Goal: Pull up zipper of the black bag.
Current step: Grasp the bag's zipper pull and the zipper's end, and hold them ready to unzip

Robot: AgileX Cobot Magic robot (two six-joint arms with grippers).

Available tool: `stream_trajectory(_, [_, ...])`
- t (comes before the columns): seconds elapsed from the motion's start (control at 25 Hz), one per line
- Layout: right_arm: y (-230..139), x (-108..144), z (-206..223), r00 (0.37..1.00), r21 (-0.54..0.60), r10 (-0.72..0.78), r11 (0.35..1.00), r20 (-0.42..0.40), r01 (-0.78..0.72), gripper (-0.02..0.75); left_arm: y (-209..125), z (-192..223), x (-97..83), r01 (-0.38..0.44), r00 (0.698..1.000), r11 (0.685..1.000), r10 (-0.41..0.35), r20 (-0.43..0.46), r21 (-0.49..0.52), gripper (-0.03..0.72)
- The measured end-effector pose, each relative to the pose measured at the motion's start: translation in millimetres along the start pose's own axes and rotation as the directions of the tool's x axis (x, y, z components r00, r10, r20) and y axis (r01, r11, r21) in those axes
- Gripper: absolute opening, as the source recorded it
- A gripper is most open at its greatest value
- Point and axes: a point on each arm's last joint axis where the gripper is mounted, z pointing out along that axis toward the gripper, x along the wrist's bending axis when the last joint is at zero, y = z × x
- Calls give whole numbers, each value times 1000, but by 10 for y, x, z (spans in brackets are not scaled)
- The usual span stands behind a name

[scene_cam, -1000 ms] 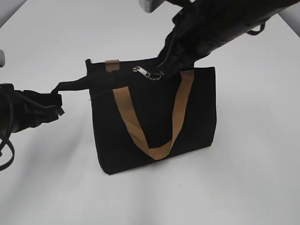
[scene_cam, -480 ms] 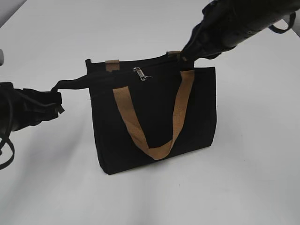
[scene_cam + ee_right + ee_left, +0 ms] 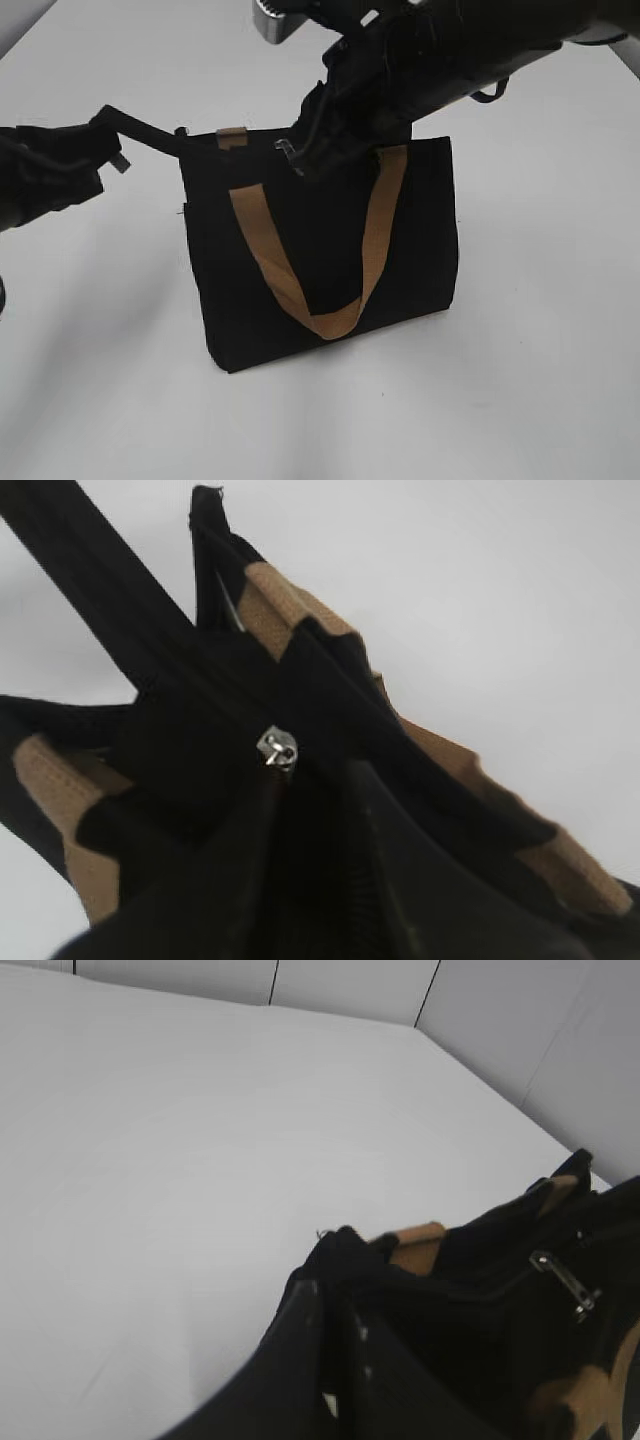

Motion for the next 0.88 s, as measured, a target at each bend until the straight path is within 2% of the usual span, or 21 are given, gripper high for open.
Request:
stream_trajectory(0.32, [-22,5,49,1000,10,10,1000,-7,-10,245,83,-23,-12,-2,1000,997,3,11,-75,5])
stream_trajectory(0.68, [25,23,49,996,-36,91,995,-19,-91,253,94,-24,-13,-2,1000,996,3,12,-88,5])
stream_trajectory(0.88, [79,176,61,998,-48,42,998,-50,-45,253,94,-24,-13,-2,1000,996,3,12,-88,5])
